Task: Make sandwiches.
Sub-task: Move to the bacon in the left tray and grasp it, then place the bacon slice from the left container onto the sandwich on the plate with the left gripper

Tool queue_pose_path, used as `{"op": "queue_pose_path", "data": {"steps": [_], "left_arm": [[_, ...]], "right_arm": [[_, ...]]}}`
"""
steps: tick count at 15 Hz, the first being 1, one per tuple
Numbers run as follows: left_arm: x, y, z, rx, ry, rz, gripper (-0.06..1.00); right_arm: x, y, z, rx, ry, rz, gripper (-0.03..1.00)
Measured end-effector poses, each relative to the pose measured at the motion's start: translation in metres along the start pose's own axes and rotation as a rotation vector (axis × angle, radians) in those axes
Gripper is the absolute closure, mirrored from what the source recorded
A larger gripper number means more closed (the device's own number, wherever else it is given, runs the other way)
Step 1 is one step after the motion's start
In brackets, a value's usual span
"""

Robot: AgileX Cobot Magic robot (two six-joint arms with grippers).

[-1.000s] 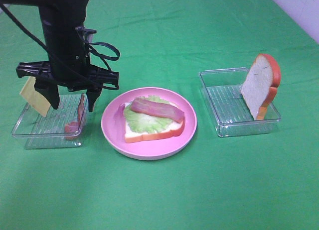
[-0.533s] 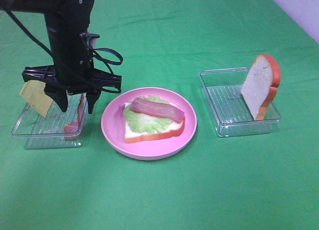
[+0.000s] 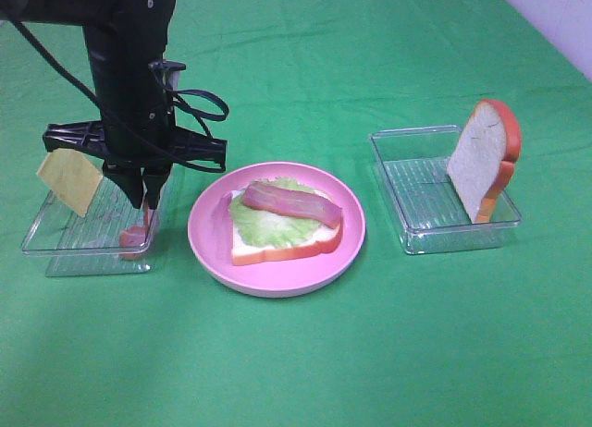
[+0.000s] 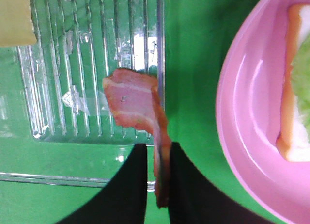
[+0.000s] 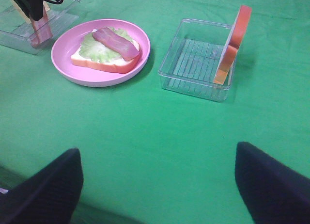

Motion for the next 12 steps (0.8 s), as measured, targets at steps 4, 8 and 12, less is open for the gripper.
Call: {"op": "queue_pose_path", "data": {"steps": [4, 8, 12], "left_arm": [[0.0, 0.001, 0.001, -0.005, 0.009, -0.006, 0.94], [0.002, 0.002, 0.003, -0.015, 0.017, -0.015, 0.94], [0.049, 0.006, 0.001, -0.028, -0.086, -0.127, 0.94]], "right_arm": [[0.0, 0.0, 0.0, 0.0, 0.0, 0.0, 0.18], [0.0, 0.0, 0.0, 0.0, 0.0, 0.0, 0.18], [0.0, 0.0, 0.0, 0.0, 0.0, 0.0, 0.18]]}}
Point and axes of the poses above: a point on each arm's last joint axis where the gripper is mounted, x pointing back along that axis away from the gripper, z along the wrist's bending axis when the last joint is at zero, y = z × x, the point moved 6 cm from there along -x, pointing out along that axis toward the gripper, and after that the axes turned 5 degrees about -x, right-handed, at the moved point
